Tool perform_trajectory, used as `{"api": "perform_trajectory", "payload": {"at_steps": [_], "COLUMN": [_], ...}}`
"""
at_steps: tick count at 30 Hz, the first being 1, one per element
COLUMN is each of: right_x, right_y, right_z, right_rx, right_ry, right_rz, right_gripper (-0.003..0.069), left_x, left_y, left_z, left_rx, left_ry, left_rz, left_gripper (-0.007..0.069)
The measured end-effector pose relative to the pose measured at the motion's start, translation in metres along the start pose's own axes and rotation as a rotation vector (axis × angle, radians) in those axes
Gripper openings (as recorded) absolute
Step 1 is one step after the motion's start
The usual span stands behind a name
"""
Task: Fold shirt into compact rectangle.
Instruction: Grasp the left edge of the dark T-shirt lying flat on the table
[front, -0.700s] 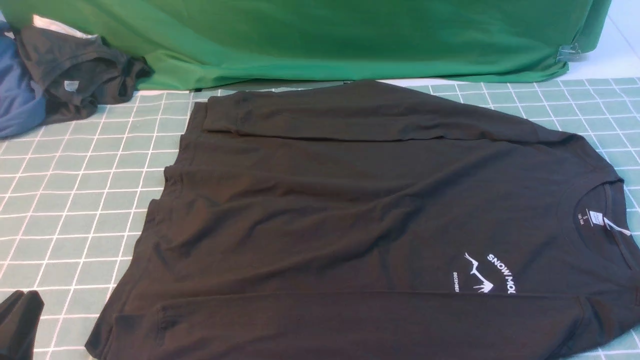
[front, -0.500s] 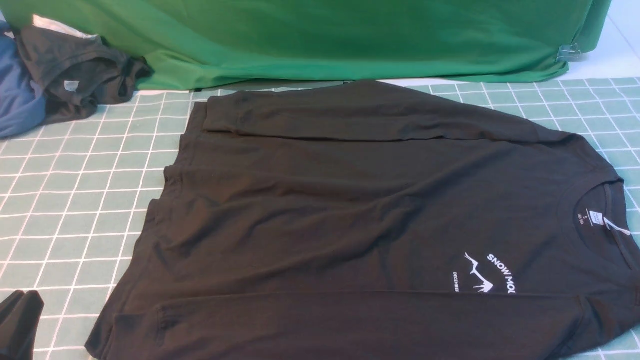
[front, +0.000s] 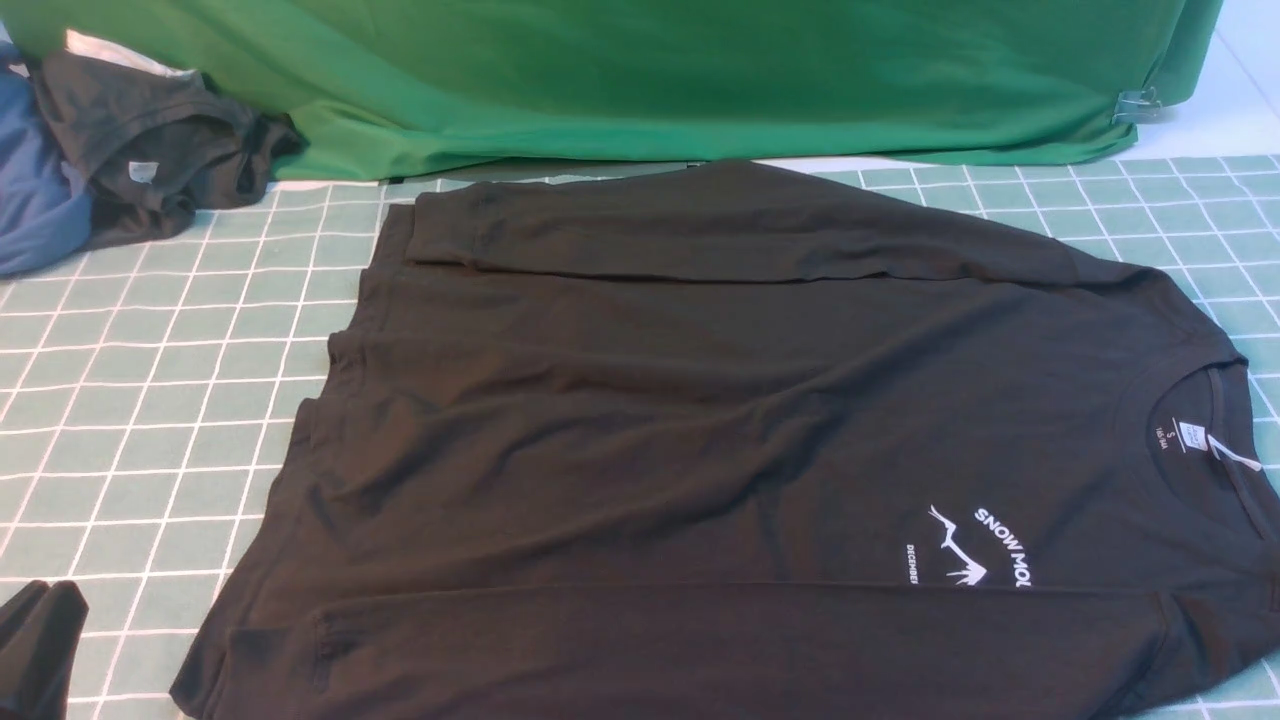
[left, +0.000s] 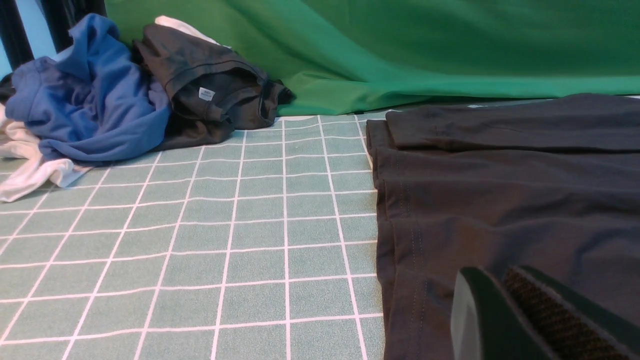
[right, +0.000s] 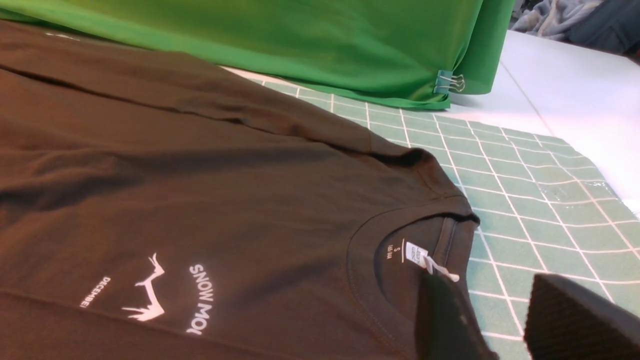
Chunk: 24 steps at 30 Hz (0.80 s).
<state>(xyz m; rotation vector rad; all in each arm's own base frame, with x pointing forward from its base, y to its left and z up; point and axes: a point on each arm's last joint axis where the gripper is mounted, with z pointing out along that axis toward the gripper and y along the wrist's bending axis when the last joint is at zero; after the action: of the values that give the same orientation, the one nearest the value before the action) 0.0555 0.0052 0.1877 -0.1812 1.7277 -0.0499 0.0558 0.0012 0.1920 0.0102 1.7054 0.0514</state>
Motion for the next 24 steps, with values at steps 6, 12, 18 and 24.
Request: {"api": "perform_trajectory", "payload": {"at_steps": [6, 12, 18, 24], "right_x": [0.0, -0.002, -0.011, -0.027], "right_y": [0.0, -0.001, -0.001, -0.01], "right_z": [0.0, 0.0, -0.001, -0.005], "right_rx": [0.0, 0.006, -0.005, -0.01], "right_ry": [0.0, -0.02, -0.123, -0.33], "right_rz": [0.0, 0.0, 0.334, 0.792], "right_gripper": [0.0241, 0.0241, 0.0241, 0.0241], "left_x": [-0.007, -0.017, -0.029, -0.054], "left_y": [0.0, 0.001, 0.007, 0.017], "left_z": [0.0, -0.002, -0.005, -0.02], "left_rx": [0.003, 0.032, 0.04, 0.077], "left_ry": [-0.082, -0.19, -0.342, -0.68], "left_rz": [-0.075, -0.431, -0.672, -0.809], "left_gripper": [0.0015, 0.0015, 0.0015, 0.0015]}}
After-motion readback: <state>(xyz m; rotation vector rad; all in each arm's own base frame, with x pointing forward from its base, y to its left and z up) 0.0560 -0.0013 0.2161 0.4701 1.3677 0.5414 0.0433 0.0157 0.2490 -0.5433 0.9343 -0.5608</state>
